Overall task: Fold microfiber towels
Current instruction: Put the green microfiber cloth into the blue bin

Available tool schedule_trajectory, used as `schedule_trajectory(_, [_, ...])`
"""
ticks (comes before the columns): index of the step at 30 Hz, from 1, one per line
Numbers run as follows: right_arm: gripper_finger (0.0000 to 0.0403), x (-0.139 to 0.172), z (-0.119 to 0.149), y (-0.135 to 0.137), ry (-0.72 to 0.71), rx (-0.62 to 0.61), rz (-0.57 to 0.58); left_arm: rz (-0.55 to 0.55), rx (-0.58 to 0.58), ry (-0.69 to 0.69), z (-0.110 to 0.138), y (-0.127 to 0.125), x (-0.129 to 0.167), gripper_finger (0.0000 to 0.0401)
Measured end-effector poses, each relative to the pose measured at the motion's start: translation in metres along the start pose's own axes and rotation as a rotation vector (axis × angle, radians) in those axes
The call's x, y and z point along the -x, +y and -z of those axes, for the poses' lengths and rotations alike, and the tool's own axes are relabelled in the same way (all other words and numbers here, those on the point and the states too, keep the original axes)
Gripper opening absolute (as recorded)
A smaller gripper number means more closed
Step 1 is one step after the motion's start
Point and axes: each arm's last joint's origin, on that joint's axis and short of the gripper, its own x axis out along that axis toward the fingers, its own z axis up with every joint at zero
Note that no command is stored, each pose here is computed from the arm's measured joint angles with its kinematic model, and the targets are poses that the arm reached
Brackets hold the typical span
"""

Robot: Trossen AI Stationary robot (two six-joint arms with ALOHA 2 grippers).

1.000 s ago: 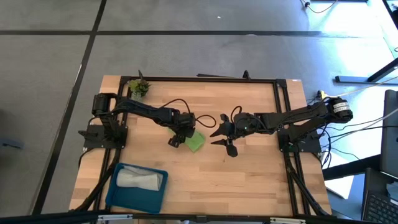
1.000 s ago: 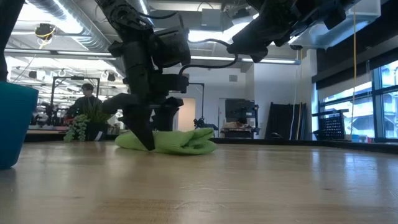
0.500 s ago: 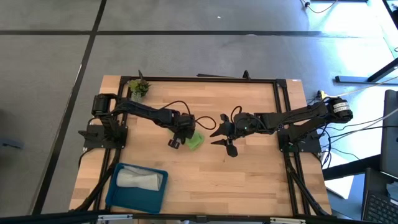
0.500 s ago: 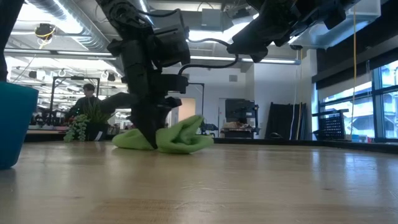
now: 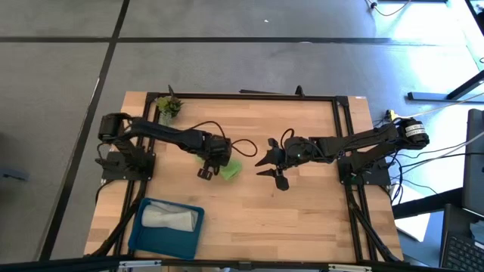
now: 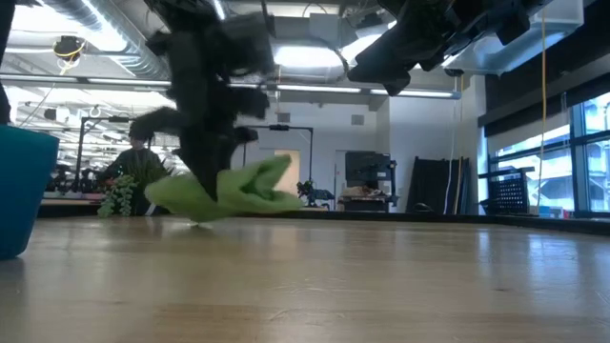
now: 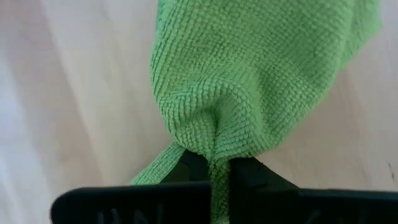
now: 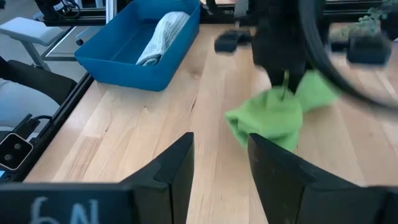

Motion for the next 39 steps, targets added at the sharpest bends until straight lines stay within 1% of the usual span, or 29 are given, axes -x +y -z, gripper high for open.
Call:
schedule_trajectory(4, [0.0152,0.0,0.0,0.0,0.0,0.0,0.0,-0.056,0.005,-0.025,0.001,-0.009,0.026,0.0002])
schedule_trajectory(8, [0.0152,0.0,0.0,0.0,0.0,0.0,0.0,-0.062,0.042,-0.053,0.006,-0.022,0.054,0.0003])
schedule_trajectory(13, [0.0152,0.0,0.0,0.0,0.0,0.0,0.0,-0.115,0.083,-0.034,0.022,-0.046,0.089,0.0002])
schedule_trajectory(15, [0.0152,0.0,0.0,0.0,0.0,0.0,0.0,-0.128,0.116,-0.028,0.03,-0.056,0.102,0.0002])
schedule_trajectory(20, [0.0152,0.0,0.0,0.0,0.0,0.0,0.0,-0.087,0.201,-0.058,0.043,-0.086,0.125,0.0002])
schedule_trajectory(24, [0.0152,0.0,0.0,0.0,0.0,0.0,0.0,-0.04,0.211,-0.079,0.05,-0.113,0.136,0.0002])
schedule_trajectory(32, [0.0152,0.0,0.0,0.0,0.0,-0.001,0.0,0.07,0.227,-0.109,0.063,-0.167,0.148,0.0001])
schedule_trajectory(36, [0.0152,0.0,0.0,0.0,-0.001,0.0,0.0,0.144,0.257,-0.148,0.069,-0.191,0.154,0.0001])
schedule_trajectory(39, [0.0152,0.0,0.0,0.0,0.0,0.002,0.0,0.182,0.269,-0.202,0.071,-0.207,0.158,0.0])
